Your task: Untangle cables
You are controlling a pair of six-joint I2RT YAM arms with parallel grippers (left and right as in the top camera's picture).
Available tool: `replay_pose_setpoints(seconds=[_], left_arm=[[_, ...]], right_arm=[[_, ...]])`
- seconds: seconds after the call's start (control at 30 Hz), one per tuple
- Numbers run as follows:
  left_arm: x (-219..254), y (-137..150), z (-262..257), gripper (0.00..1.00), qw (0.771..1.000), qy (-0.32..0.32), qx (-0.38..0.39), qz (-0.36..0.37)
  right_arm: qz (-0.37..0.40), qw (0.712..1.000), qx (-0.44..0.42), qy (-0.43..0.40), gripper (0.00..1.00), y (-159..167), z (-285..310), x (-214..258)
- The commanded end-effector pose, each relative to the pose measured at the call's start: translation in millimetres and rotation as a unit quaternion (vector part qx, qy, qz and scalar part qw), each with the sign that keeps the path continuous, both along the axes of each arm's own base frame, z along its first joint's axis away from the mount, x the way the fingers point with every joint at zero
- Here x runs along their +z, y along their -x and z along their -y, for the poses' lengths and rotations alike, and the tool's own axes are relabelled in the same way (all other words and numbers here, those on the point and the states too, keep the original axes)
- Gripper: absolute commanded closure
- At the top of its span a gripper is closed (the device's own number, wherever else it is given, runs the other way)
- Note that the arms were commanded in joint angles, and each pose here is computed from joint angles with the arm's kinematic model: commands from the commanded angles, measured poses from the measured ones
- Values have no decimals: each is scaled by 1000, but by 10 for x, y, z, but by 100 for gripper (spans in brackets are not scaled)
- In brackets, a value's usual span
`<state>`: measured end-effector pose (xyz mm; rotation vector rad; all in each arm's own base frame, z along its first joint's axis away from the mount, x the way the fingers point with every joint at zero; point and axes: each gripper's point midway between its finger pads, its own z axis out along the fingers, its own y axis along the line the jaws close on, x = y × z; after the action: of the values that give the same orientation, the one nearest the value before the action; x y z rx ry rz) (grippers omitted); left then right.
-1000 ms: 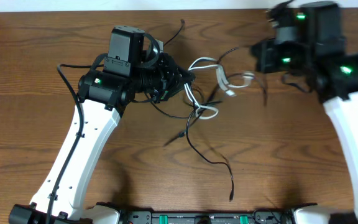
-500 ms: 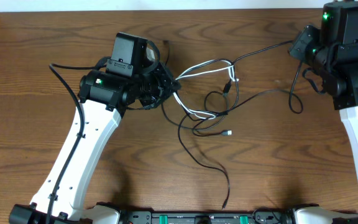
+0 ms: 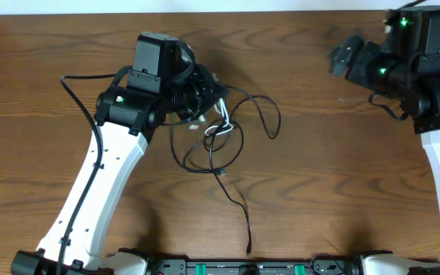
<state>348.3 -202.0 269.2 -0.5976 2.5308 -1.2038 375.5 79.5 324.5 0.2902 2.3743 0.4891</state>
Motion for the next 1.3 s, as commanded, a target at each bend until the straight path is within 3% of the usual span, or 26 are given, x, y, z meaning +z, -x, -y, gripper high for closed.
replay_pose_setpoints(seconds=[0.0, 0.2, 0.5, 0.73, 0.9, 1.17, 1.27], left_arm=[[189, 22, 122, 92, 998, 56, -14, -5], [324, 16, 208, 92, 994, 105, -6, -25], [359, -10, 217, 92, 992, 123, 11, -41], [390, -36, 221, 91, 990, 134, 22, -47], [391, -36, 222, 91, 983, 155, 52, -88], [396, -37, 225, 91, 974, 175, 77, -123], [397, -36, 225, 92, 974, 175, 77, -122]], right_arm=[[28, 977, 210, -32, 4, 243, -617, 69], [26, 965, 258, -26, 1, 351, -860, 8], [-11, 948, 316, -28, 1, 568, -1265, -345], [35, 907, 415, -57, 3, 715, -1697, -431], [46, 901, 429, -51, 7, 712, -1748, -511], [78, 890, 443, -83, 38, 669, -1889, -501], [84, 891, 438, -87, 69, 634, -1909, -494]])
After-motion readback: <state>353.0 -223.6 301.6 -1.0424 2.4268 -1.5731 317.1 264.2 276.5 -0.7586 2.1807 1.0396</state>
